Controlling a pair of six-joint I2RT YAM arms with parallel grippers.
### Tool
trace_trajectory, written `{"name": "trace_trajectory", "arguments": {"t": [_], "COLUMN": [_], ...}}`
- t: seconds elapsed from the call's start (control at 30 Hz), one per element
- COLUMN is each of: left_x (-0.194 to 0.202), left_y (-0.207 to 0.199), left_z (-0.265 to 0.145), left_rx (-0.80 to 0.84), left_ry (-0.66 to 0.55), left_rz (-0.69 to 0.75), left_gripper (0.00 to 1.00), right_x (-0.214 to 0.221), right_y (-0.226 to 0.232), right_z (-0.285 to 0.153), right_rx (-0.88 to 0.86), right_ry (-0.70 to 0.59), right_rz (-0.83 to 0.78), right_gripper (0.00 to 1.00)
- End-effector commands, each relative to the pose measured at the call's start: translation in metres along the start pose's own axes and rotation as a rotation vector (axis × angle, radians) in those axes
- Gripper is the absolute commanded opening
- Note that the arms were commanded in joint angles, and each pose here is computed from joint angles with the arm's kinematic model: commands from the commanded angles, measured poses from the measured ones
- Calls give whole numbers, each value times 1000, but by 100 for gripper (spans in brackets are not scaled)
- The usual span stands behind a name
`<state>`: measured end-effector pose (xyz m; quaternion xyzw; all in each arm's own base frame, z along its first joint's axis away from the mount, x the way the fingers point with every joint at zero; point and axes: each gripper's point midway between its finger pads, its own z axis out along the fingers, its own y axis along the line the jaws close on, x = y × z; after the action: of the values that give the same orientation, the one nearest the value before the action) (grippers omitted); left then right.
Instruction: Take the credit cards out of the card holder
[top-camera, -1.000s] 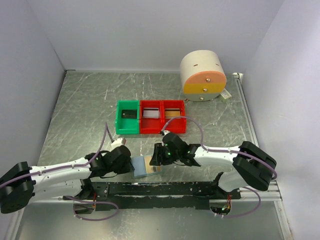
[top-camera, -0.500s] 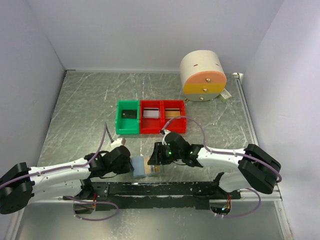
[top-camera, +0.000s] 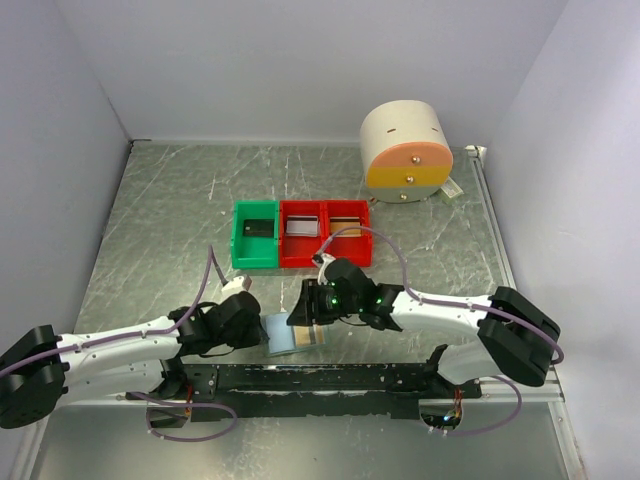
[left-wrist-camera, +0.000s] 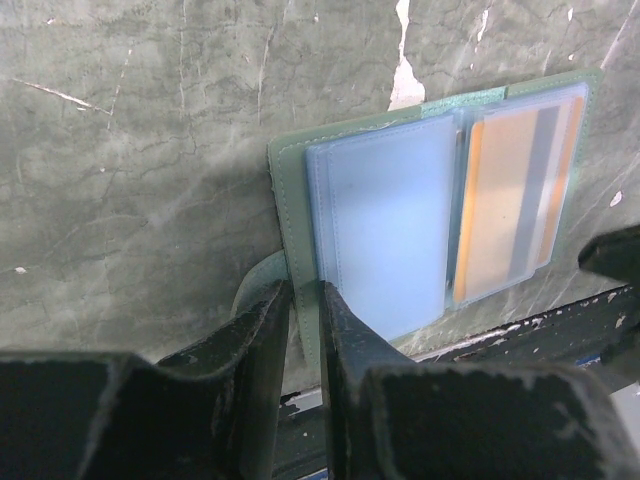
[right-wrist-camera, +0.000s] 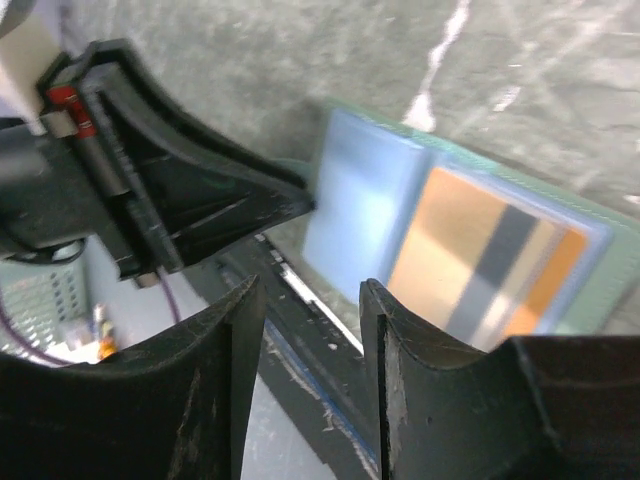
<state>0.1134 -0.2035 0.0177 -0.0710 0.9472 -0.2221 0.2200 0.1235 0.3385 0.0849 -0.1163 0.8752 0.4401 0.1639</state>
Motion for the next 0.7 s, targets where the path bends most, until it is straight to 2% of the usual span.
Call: {"name": "trace_trajectory", "arguments": {"t": [0.0, 0.13, 0.67], "left_x": [-1, -2, -1], "left_y": [-5, -5, -7], "left_z": [-2, -4, -1], "left_rx": [20, 27, 19], "left_ry": [0, -10, 0], "left_rz": [2, -3, 3], "left_gripper": [30, 30, 29], "right_x": [-10, -2, 22], "right_y": [-34, -54, -75], "right_z": [-9, -17, -3], "right_rx": [211, 294, 300], "right_ry": [-54, -36, 29], "right_rz": [-31, -41, -1], "right_gripper": [44, 45, 45]}}
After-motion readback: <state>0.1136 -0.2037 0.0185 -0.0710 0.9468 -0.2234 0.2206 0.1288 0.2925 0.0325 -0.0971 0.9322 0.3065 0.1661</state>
